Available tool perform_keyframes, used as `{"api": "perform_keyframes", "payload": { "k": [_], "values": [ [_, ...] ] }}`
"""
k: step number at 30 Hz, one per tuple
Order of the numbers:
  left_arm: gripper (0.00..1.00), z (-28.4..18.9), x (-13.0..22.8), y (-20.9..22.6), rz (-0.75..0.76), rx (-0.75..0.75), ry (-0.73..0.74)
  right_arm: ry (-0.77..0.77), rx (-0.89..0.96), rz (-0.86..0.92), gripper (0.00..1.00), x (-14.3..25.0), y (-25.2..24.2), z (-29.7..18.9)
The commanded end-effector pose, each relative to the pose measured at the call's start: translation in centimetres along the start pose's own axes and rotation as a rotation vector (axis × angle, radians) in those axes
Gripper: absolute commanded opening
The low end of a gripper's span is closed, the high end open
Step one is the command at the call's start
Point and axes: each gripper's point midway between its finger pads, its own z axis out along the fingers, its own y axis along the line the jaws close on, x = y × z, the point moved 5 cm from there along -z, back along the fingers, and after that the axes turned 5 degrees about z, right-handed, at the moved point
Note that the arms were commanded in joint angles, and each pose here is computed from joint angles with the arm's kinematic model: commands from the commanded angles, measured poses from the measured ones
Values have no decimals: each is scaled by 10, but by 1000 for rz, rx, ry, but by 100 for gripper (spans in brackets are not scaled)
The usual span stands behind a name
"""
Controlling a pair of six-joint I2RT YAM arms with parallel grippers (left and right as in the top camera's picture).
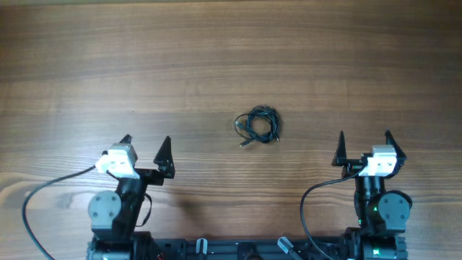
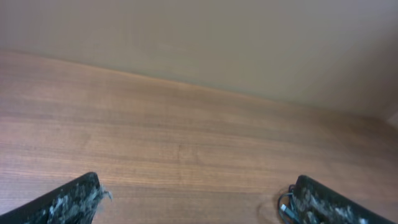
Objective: Untangle cables
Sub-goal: 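Reach the left gripper to the black cable bundle and grasp it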
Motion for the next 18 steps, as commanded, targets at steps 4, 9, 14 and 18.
{"api": "perform_keyframes", "payload": {
  "k": [4,9,14,18],
  "values": [
    [100,38,-38,-15,-60,87,230,-4,-18,-13,100,0,3,0],
    [100,86,-60,-46,-97,166,435,-4,-18,-12,100,0,3,0],
    [100,111,-34,-114,-108,478,563,-4,-18,-13,100,0,3,0],
    [100,131,12,-154,-114,582,678,-4,-18,-13,100,0,3,0]
  ]
}}
